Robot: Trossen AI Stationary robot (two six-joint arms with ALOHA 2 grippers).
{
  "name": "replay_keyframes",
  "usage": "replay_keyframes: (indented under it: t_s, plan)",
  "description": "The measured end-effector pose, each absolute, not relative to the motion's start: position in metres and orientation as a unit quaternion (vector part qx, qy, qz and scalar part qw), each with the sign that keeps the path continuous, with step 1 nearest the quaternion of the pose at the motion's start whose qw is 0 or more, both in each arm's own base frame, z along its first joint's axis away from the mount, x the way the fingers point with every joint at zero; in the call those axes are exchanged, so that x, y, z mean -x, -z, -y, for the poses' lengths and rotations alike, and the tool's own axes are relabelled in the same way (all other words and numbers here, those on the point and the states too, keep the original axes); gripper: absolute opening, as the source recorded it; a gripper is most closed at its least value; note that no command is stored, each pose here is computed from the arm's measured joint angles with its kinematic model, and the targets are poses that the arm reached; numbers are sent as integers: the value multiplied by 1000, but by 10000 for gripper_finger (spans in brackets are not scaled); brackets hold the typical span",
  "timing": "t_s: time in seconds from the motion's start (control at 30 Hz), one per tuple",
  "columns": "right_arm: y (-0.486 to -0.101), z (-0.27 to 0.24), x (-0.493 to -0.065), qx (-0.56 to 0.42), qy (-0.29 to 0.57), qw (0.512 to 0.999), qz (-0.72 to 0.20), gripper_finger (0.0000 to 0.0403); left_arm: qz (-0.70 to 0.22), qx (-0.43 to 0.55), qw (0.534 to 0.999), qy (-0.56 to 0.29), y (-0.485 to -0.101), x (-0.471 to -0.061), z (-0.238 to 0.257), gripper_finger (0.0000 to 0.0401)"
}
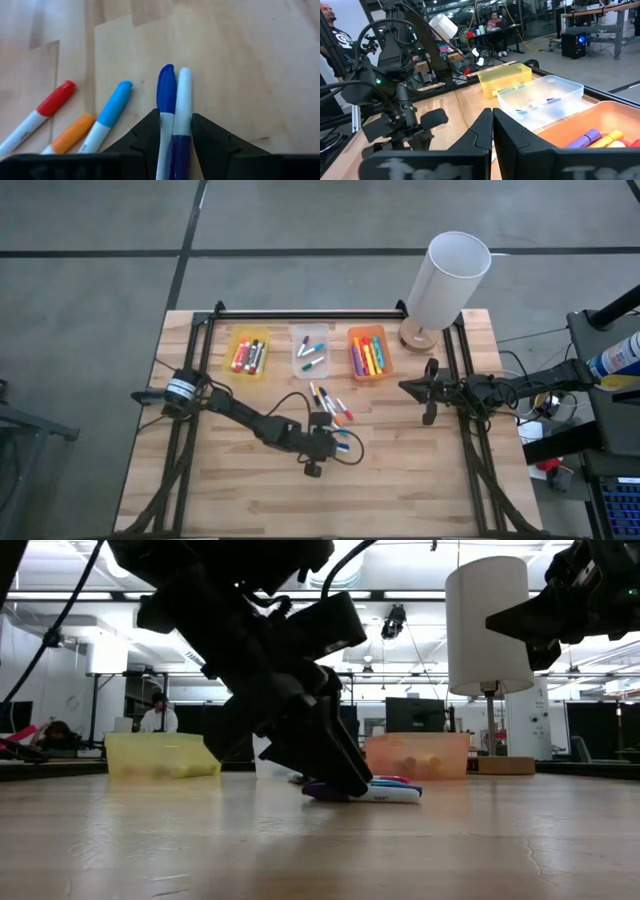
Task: Pick & Place Markers
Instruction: Put the small purple highlighter pen into the transparent bin
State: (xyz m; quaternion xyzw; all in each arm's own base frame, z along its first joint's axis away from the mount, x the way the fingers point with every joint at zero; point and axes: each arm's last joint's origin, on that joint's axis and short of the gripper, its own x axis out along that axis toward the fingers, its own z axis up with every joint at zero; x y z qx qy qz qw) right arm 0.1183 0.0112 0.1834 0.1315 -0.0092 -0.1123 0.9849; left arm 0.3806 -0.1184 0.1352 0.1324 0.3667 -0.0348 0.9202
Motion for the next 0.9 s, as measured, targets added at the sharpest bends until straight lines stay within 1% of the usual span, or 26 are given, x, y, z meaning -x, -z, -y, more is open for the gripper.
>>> replay_keyframes:
  t_s: [0.1, 0.27, 0.57, 0.77, 0.9]
  plan:
    - [-183, -11, -118, -131, 112, 985, 9, 9, -363, -144, 920, 32, -136, -379, 125, 115]
    - [-183, -11, -118, -132, 112, 985, 9, 9, -353, -182, 918, 0, -137, -375, 134, 115]
    - [-183, -11, -118, -131, 112, 985, 9, 9, -347, -182, 920, 3, -138, -374, 139, 115]
    - [-183, -11, -118, -131, 112, 985, 9, 9, -356, -146, 922, 35, -137, -378, 129, 115]
    - [-183, -11, -118, -132, 112, 985, 10, 9, -363, -120, 923, 39, -137, -380, 122, 115]
